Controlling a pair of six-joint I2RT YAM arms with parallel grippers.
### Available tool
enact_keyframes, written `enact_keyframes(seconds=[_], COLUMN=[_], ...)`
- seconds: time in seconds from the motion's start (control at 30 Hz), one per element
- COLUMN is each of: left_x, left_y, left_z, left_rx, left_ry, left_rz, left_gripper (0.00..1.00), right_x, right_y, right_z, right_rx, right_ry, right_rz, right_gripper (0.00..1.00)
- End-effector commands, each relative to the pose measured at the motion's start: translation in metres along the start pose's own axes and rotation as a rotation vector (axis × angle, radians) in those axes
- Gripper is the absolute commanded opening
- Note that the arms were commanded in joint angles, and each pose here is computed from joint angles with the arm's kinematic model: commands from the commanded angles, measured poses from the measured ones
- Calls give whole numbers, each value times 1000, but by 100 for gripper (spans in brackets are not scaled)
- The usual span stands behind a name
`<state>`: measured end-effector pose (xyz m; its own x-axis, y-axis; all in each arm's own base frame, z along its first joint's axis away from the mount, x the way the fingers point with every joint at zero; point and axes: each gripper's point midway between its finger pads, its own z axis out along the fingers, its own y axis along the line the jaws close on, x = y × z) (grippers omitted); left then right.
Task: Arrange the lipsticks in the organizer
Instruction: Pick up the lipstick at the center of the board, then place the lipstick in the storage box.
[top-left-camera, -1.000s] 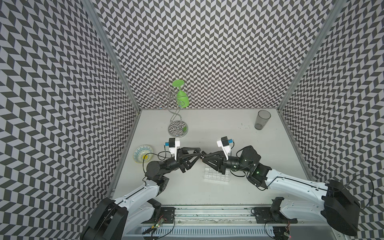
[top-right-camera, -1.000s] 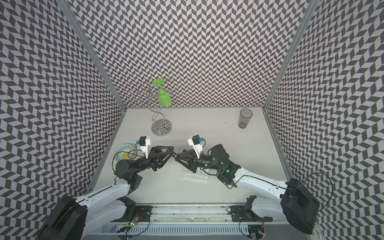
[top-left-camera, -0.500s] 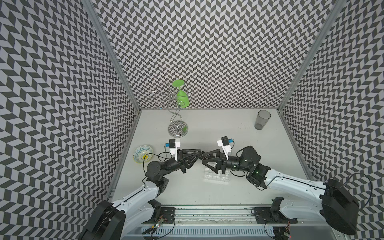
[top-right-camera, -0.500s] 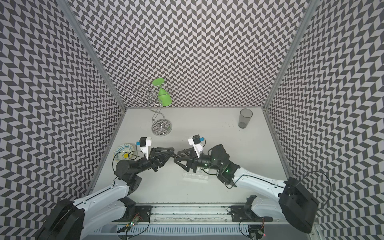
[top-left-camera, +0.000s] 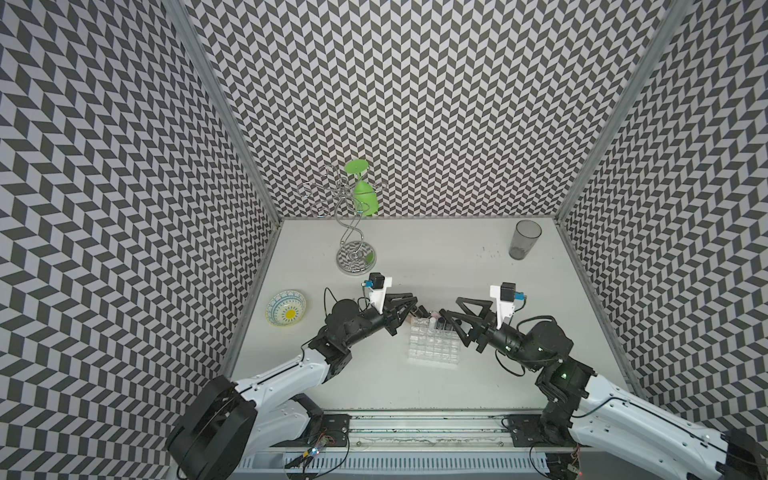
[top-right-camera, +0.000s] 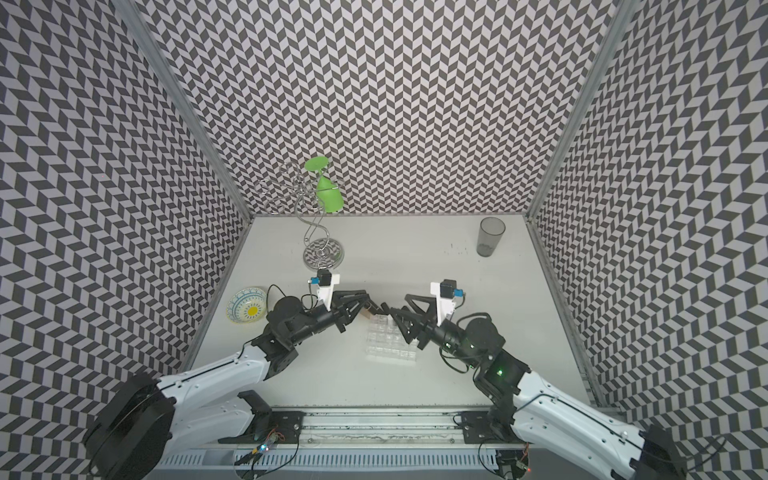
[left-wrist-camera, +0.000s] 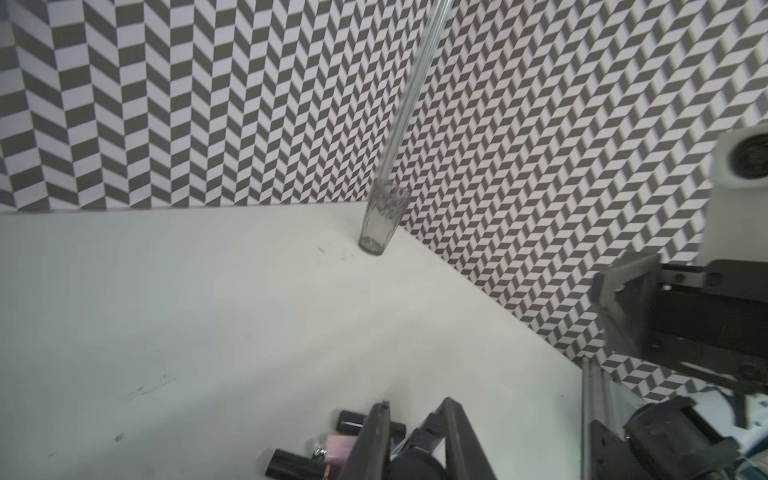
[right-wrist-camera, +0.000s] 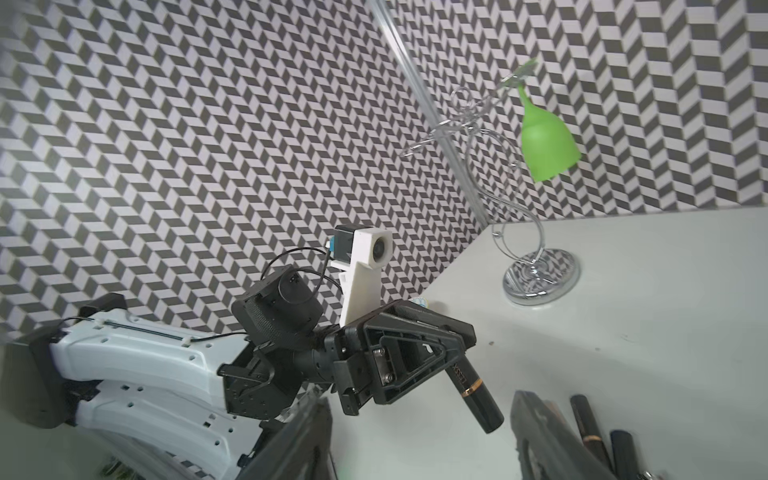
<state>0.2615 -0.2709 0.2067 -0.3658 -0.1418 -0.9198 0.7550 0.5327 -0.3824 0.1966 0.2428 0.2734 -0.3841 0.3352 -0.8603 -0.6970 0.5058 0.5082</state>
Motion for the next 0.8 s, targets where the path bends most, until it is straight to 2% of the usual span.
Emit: enact_keyframes(seconds=[0.0, 0.2, 0.37, 0.53, 0.77], left_x=[14, 27, 38, 50, 46], left_y=[14, 28, 20, 21, 13], left_z=[22, 27, 37, 46, 49], left_rx=[-67, -149, -101, -109, -119], left_ry=[63, 81, 107, 144, 136], left_rz=[92, 131, 152, 177, 213], left_gripper=[0, 0, 0, 0, 0], right_x=[4, 7, 11, 16, 17], right_y=[-27, -34, -36, -40, -42], right_z=[-11, -19, -18, -16, -16], right_rx=[128, 153, 156, 169, 172], right_ry=[-26, -36, -31, -19, -20], right_rz=[-16, -23, -31, -40, -48], right_gripper=[74, 74, 74, 74, 74])
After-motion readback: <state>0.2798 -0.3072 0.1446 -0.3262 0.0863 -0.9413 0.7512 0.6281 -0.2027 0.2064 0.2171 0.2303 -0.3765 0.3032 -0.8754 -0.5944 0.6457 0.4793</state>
